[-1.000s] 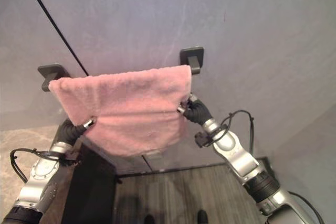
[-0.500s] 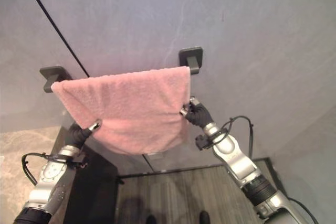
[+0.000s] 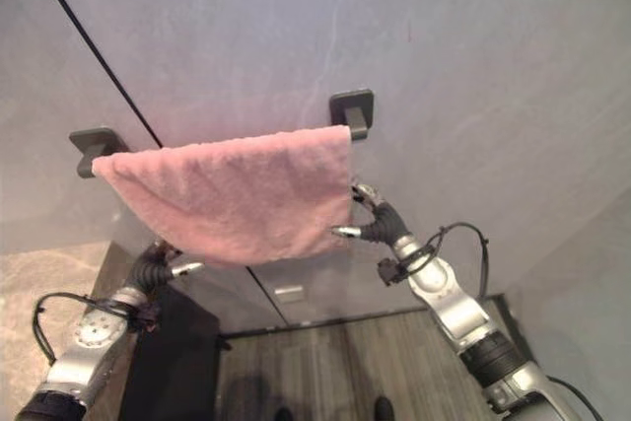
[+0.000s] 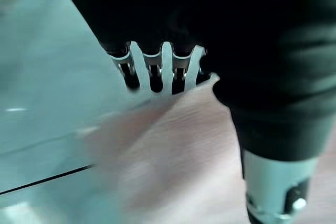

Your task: Put brush and paste in cup on sink, flatten towel.

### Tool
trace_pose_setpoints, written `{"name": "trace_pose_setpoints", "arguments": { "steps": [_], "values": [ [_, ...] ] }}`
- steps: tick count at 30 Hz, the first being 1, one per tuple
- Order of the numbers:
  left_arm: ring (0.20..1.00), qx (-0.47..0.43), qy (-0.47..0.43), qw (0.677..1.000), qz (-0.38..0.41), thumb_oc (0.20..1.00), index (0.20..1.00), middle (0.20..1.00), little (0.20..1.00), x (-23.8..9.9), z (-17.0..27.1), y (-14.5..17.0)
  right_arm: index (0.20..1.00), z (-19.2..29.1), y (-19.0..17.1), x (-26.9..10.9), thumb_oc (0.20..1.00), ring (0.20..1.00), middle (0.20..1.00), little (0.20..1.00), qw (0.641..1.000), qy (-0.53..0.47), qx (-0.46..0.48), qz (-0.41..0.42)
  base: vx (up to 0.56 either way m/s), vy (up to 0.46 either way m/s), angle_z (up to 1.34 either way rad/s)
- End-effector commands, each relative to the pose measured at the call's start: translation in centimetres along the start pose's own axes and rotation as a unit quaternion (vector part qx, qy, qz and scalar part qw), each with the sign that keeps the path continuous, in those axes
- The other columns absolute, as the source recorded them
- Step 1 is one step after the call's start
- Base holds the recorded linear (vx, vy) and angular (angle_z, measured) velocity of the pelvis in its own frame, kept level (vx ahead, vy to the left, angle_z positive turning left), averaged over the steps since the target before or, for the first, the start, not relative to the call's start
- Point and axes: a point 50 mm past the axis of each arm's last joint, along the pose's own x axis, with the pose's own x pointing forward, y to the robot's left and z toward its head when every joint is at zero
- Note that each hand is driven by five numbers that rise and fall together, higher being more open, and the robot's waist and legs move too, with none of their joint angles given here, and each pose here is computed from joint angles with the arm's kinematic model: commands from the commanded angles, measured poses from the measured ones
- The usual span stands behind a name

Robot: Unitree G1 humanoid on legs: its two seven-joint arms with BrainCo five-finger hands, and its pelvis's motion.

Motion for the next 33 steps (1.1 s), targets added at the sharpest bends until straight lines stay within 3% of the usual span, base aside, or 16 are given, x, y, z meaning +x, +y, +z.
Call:
{"name": "trace_pose_setpoints", "arguments": {
  "steps": [1,3,6,13,15,16,17,19,21,23,27,33],
  "values": [
    [1.0,0.031,0.043,0.998,0.016,1.0,1.0,1.0,1.0,0.9,-1.6,0.0,1.0,-1.6,-0.2,0.0,1.0,1.0,1.0,1.0,0.999,0.032,-0.016,-0.023,-0.03,-0.056,0.0],
    [1.0,-0.011,0.067,0.997,0.024,1.0,1.0,1.0,1.0,0.9,-2.9,-1.0,1.0,-3.1,-0.4,-0.6,1.0,1.0,1.0,1.0,0.997,0.063,-0.001,-0.034,-0.01,-0.036,0.0],
    [1.0,-0.102,0.164,0.98,0.054,1.0,1.0,1.0,1.0,0.1,-7.2,-3.5,1.0,-7.5,0.4,-2.3,1.0,1.0,1.0,1.0,0.981,0.153,0.095,-0.068,-0.01,-0.032,-0.01],
    [1.0,-0.049,0.296,0.953,0.05,1.0,1.0,1.0,1.0,-2.4,-11.9,-5.3,1.0,-14.0,0.8,-6.5,1.0,1.0,1.0,1.0,0.942,0.318,0.079,-0.073,-0.03,-0.038,-0.08],
    [1.0,-0.012,0.328,0.944,0.031,1.0,1.0,1.0,1.0,-3.2,-12.9,-6.1,1.0,-16.1,1.5,-8.6,1.0,1.0,1.0,1.0,0.918,0.382,0.083,-0.067,0.0,-0.047,-0.12],
    [1.0,-0.009,0.358,0.934,0.019,1.0,1.0,1.0,1.0,-4.2,-13.9,-6.5,1.0,-18.0,2.3,-11.1,1.0,1.0,1.0,1.0,0.889,0.449,0.066,-0.056,0.01,-0.049,-0.1],
    [1.0,-0.009,0.358,0.934,0.019,1.0,1.0,1.0,1.0,-4.2,-13.9,-6.5,1.0,-18.0,2.4,-11.1,1.0,1.0,1.0,1.0,0.889,0.449,0.066,-0.056,0.02,-0.051,-0.16],
    [1.0,-0.005,0.382,0.924,0.015,1.0,1.0,1.0,1.0,-5.1,-14.7,-6.8,1.0,-19.6,2.9,-14.2,1.0,1.0,1.0,1.0,0.853,0.514,0.067,-0.06,0.01,-0.033,-0.16],
    [1.0,0.014,0.419,0.908,0.016,1.0,1.0,1.0,1.0,-6.5,-15.8,-6.9,1.0,-20.6,3.2,-17.0,1.0,1.0,1.0,1.0,0.819,0.574,0.007,-0.03,0.01,-0.032,-0.04],
    [1.0,0.032,0.45,0.892,0.021,1.0,1.0,1.0,1.0,-8.1,-16.8,-6.6,1.0,-20.8,2.8,-18.1,1.0,1.0,1.0,1.0,0.81,0.583,-0.066,0.011,0.01,-0.016,0.0],
    [1.0,-0.015,0.446,0.894,0.044,1.0,1.0,1.0,1.0,-9.0,-17.2,-6.4,1.0,-21.1,3.2,-20.3,1.0,1.0,1.0,1.0,0.81,0.586,-0.016,-0.012,0.0,-0.008,0.0],
    [1.0,-0.046,0.431,0.897,0.081,1.0,1.0,1.0,1.0,-9.0,-17.1,-6.1,1.0,-21.1,3.4,-20.8,1.0,1.0,1.0,1.0,0.813,0.581,0.017,-0.05,0.0,0.0,0.0]
  ]
}}
